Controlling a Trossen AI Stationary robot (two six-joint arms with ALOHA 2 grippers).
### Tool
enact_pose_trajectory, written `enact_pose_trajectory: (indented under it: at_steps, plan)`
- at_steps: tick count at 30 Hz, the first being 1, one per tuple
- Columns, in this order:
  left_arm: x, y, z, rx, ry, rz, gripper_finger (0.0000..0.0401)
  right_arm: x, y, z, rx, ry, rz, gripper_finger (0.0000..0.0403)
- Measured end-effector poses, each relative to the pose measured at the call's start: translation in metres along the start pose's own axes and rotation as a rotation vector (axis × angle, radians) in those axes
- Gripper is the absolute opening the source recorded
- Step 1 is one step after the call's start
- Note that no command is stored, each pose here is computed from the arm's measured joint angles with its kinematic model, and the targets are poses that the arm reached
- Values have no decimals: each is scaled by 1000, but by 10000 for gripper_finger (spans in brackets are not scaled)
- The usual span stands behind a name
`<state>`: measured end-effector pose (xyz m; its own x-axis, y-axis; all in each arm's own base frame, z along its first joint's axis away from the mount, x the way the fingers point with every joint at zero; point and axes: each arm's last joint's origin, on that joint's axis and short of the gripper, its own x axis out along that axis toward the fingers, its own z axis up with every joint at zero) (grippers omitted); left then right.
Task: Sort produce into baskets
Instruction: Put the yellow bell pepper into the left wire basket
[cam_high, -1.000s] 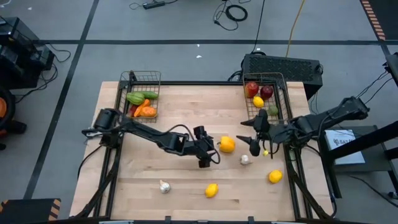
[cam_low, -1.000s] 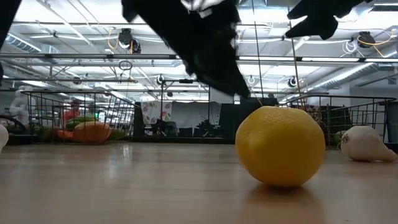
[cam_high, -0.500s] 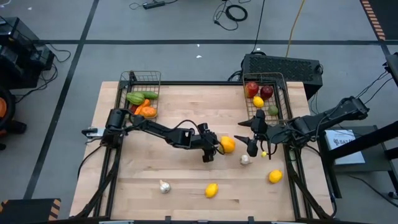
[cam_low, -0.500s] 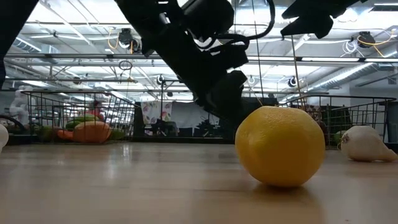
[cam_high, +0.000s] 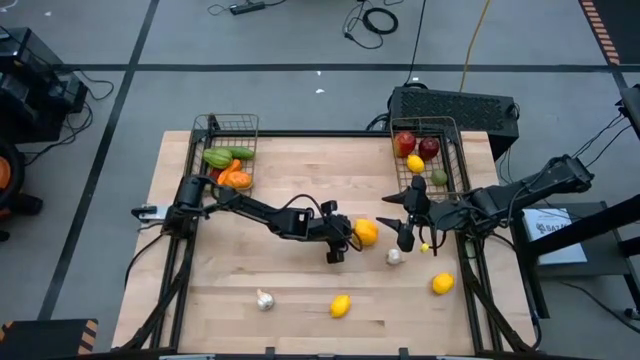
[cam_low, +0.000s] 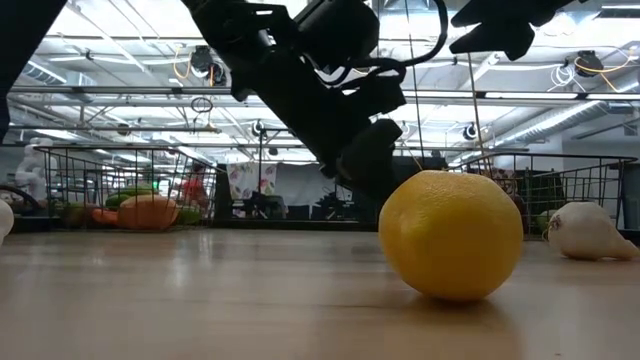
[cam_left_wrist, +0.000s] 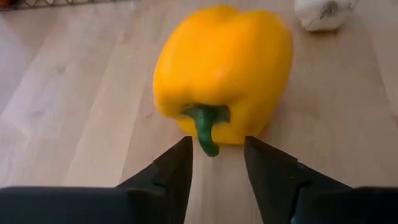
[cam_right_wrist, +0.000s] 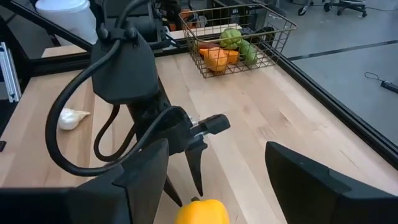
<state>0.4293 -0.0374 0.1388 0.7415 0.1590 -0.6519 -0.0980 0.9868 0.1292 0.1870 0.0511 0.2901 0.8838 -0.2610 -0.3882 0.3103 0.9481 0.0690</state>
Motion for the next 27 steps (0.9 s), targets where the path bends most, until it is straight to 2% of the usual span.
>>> enact_pose_trajectory:
  at_steps: [6, 27]
  plan:
    - [6, 6, -2, 7, -2, 10, 129, 0, 0, 0, 0, -1, 0, 258]
    - [10, 13, 0, -8, -35, -52, 127, 0, 0, 0, 0, -1, 0, 258]
